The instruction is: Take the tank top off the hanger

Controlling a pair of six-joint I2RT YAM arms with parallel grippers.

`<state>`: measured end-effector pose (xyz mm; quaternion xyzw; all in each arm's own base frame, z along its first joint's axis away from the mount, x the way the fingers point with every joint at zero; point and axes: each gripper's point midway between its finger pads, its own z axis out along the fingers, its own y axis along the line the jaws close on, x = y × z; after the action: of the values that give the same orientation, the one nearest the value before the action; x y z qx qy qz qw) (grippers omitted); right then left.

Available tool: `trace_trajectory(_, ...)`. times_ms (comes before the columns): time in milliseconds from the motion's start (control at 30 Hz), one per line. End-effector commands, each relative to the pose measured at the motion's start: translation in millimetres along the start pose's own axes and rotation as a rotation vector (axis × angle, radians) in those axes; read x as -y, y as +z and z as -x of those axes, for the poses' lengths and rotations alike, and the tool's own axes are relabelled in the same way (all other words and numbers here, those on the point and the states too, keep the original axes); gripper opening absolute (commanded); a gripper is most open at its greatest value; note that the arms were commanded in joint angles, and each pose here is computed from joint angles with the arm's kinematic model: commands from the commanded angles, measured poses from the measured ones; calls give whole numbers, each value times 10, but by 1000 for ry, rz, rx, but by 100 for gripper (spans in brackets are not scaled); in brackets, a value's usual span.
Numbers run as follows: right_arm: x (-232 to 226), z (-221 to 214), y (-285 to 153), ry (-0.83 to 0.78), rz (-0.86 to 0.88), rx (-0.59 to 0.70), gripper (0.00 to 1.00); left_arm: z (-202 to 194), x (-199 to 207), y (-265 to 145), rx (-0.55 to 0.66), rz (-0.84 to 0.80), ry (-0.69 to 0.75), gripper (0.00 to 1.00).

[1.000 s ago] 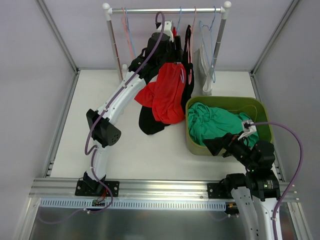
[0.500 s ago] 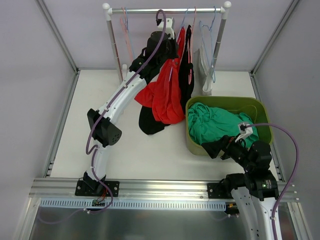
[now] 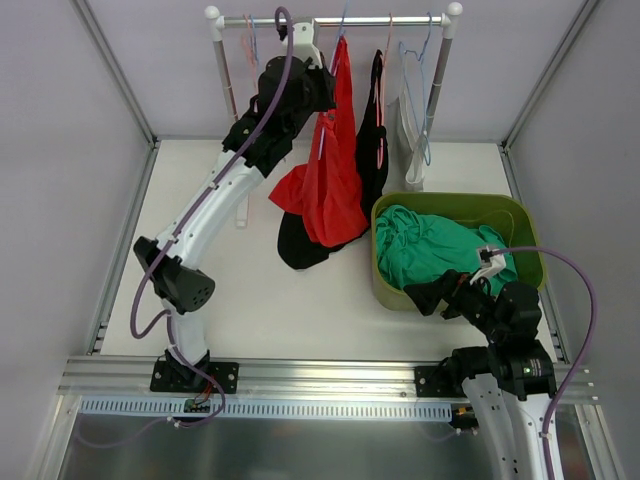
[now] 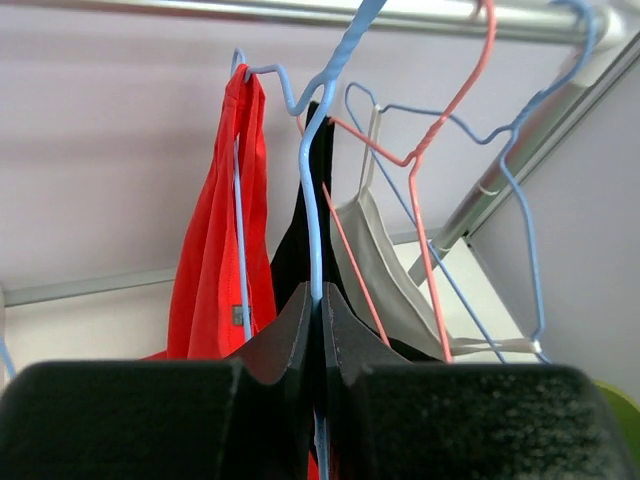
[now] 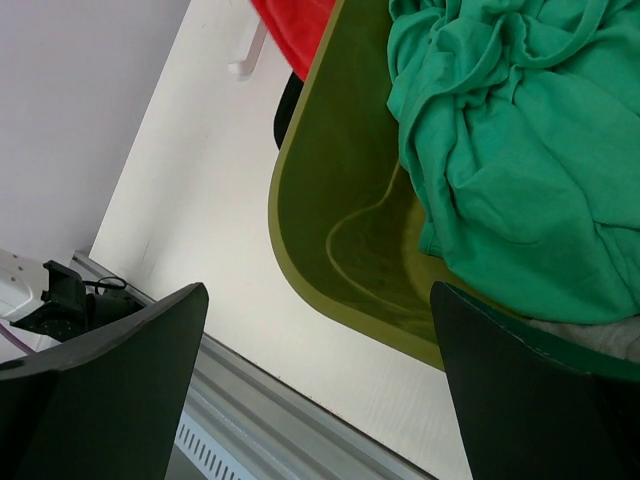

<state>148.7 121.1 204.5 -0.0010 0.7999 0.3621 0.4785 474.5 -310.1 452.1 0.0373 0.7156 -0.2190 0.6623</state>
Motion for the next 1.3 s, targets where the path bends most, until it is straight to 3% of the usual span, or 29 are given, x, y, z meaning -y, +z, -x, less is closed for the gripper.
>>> trace_trajectory(0, -9, 62, -14, -8, -3, 38, 99, 710, 116, -418, 172, -55, -56, 0)
trace_trajectory(200, 7, 95, -1, 3, -12, 55, 100, 490, 66, -692, 116, -78, -120, 0)
trace_trajectory(400, -21, 178, 19, 17, -15, 63, 100, 427, 99, -1220, 87, -176, -147, 0)
trace_trajectory(533, -92, 264, 33, 15, 12, 79, 99, 654, 46, -1873, 156, -242, -157, 0)
trace_trajectory(600, -159, 335, 13, -12, 33, 92, 100, 539, 6, -2045, 141, -262, -145, 0)
trace_trajectory(633, -207, 377, 4, -31, 52, 102, 99, 683, 18, -2326, 184, -307, -150, 0)
trace_trajectory(800, -502, 650, -57, -128, 149, 139, 99, 687, 68, -3006, 225, -459, -121, 0)
trace_trajectory(967, -1078, 1108, -193, -209, 337, 186, 98, 1051, 209, -3896, 356, -665, -59, 0)
trace_trajectory(1067, -1324, 1346, -247, -225, 409, 208, 98, 1420, 189, -4427, 451, -707, -34, 0)
trace_trajectory(1167, -1485, 1515, -267, -232, 461, 224, 98, 1542, 118, -4732, 475, -702, -15, 0)
trace_trajectory(1267, -1606, 1609, -235, -196, 525, 222, 98, 1390, 33, -4701, 434, -666, -47, 0)
